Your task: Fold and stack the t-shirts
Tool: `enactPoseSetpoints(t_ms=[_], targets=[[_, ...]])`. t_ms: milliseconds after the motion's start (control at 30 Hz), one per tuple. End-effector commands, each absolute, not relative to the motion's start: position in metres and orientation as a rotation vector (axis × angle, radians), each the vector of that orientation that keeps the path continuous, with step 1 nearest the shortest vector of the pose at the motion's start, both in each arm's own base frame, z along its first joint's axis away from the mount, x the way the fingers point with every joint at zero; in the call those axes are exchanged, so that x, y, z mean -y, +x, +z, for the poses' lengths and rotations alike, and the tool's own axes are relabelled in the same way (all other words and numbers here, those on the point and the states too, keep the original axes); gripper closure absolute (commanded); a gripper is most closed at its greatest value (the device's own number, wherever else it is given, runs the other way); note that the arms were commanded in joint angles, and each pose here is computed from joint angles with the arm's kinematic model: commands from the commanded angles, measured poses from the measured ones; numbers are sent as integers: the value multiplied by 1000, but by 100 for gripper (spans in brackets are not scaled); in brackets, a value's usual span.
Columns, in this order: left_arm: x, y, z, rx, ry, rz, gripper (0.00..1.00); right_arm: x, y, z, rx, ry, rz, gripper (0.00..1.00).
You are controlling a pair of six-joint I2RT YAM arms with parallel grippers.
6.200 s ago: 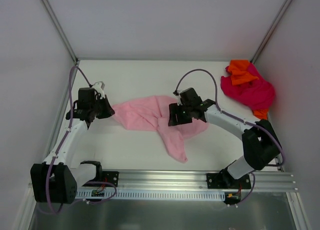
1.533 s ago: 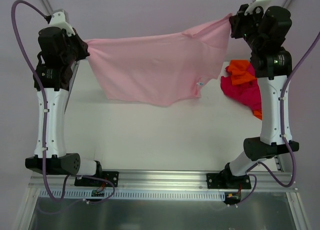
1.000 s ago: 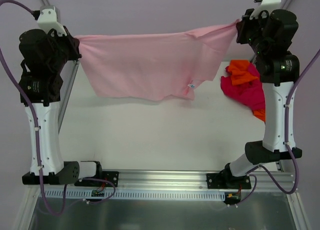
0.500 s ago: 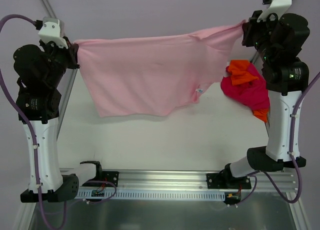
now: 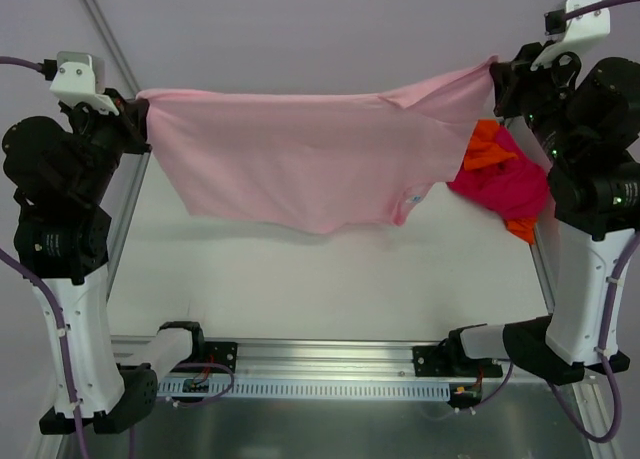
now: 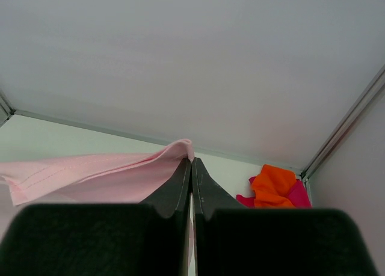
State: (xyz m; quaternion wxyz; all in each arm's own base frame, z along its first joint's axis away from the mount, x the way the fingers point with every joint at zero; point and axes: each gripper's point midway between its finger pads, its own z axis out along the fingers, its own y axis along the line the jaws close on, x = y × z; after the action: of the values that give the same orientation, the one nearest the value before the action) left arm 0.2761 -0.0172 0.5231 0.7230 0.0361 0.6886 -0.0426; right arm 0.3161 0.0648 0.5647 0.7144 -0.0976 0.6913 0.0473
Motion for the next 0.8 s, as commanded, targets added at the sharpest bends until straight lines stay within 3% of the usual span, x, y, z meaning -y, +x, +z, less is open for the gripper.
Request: enactPoseSetpoints(t_ms=[0,767], targets=[[16,259,542,-1466,67,-92,100,-56,287,595,-1433,-208,70,99],[22,286,510,-1637,-128,-259,100,-38,317,535,-1623,-120,-65,99]])
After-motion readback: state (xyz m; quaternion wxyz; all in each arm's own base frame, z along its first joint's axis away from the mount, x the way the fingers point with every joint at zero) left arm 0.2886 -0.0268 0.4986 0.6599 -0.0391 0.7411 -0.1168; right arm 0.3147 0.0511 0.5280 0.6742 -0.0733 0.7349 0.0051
